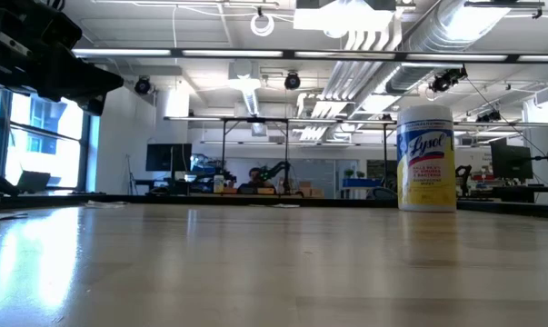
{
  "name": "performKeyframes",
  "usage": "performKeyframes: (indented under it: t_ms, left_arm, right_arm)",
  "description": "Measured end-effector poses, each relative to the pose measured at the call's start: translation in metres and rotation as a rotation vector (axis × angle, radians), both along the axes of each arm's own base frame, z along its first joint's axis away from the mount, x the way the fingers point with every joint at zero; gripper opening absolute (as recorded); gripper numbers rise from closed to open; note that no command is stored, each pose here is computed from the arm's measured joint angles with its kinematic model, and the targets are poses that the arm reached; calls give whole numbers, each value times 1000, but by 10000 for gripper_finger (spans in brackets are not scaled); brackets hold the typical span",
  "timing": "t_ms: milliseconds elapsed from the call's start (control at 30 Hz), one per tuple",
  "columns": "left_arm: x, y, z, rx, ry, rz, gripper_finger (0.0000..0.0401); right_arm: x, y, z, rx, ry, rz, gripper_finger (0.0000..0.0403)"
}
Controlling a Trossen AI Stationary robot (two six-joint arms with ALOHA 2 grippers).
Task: Pick & Place First Aid Supplies
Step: Put the white towelette pack into the bottom red bin
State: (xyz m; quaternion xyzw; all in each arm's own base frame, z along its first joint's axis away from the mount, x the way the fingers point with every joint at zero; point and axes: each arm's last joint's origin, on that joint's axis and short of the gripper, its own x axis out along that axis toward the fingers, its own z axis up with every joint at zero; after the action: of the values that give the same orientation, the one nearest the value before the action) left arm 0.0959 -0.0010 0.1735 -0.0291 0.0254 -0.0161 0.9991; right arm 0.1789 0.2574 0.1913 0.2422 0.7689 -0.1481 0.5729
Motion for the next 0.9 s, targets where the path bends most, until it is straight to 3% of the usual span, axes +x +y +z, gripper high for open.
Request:
performKeyframes:
  t_ms: [133,267,467,633,800,900]
  left_arm:
    - [0,0,0,0,0,0,1]
    - [0,0,0,0,0,0,1]
    - [0,0,0,0,0,0,1]
    - [0,0,0,0,0,0,1]
    - [0,0,0,0,0,0,1]
    - [0,0,0,0,0,0,1]
  right_arm:
    - [14,-4,18,-12,-36,2,146]
    - [35,-19,39,-112,-151,32,167]
    - [71,-52,64,-325,-361,79,166]
    - [102,-84,80,-439,-476,98,165]
    - [125,-119,80,-530,-512,126,165]
    - [138,-148,72,-544,-502,74,165]
